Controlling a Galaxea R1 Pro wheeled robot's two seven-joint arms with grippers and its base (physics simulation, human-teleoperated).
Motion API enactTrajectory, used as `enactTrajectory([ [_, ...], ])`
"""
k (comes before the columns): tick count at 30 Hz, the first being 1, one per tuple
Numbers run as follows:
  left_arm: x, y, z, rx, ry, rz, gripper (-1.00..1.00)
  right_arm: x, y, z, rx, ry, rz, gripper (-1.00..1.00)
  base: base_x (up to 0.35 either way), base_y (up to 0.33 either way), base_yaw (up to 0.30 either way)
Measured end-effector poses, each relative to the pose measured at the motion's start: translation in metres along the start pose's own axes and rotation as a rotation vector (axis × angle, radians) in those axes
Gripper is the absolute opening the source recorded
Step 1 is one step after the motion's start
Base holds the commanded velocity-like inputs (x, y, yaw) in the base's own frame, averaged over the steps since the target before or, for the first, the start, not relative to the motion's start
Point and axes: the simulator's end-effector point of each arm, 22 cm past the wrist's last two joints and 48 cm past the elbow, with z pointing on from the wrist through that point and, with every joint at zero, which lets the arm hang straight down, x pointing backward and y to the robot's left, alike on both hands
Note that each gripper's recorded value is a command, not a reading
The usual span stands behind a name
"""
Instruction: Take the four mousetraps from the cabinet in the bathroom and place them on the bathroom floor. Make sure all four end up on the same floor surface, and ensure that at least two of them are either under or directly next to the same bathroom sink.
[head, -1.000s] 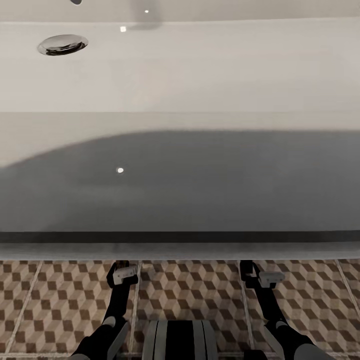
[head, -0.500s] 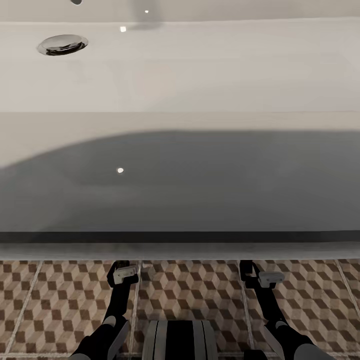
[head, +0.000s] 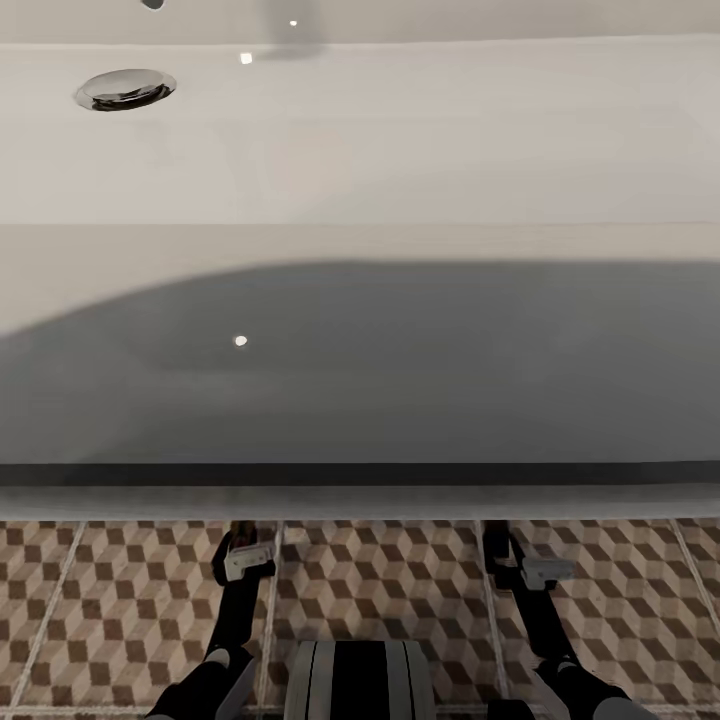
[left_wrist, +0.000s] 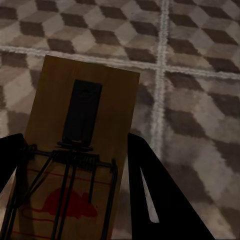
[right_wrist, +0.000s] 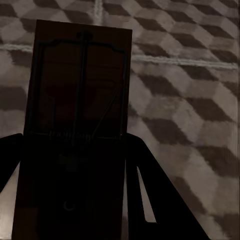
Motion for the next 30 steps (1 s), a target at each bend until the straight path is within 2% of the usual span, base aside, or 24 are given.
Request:
enactTrajectory([
  [2, 0.0, 0.001, 0.0, -0.001, -0.001, 0.001, -1.0, -0.001, -0.001, -0.005, 0.0, -0.016, -0.002, -1.0, 0.0, 0.0, 0.0],
  [8, -0.002, 0.001, 0.0, -0.003, -0.01, -0.002, -1.0, 0.008, 0.0, -0.011, -0.002, 0.004, -0.006, -1.0, 0.0, 0.0, 0.0],
  [30, -0.009, -0.003, 0.001, 0.003, -0.035, -0.009, -1.0, 0.006, 0.001, -0.01, -0.004, -0.001, -0.005, -1.0, 0.0, 0.0, 0.0],
])
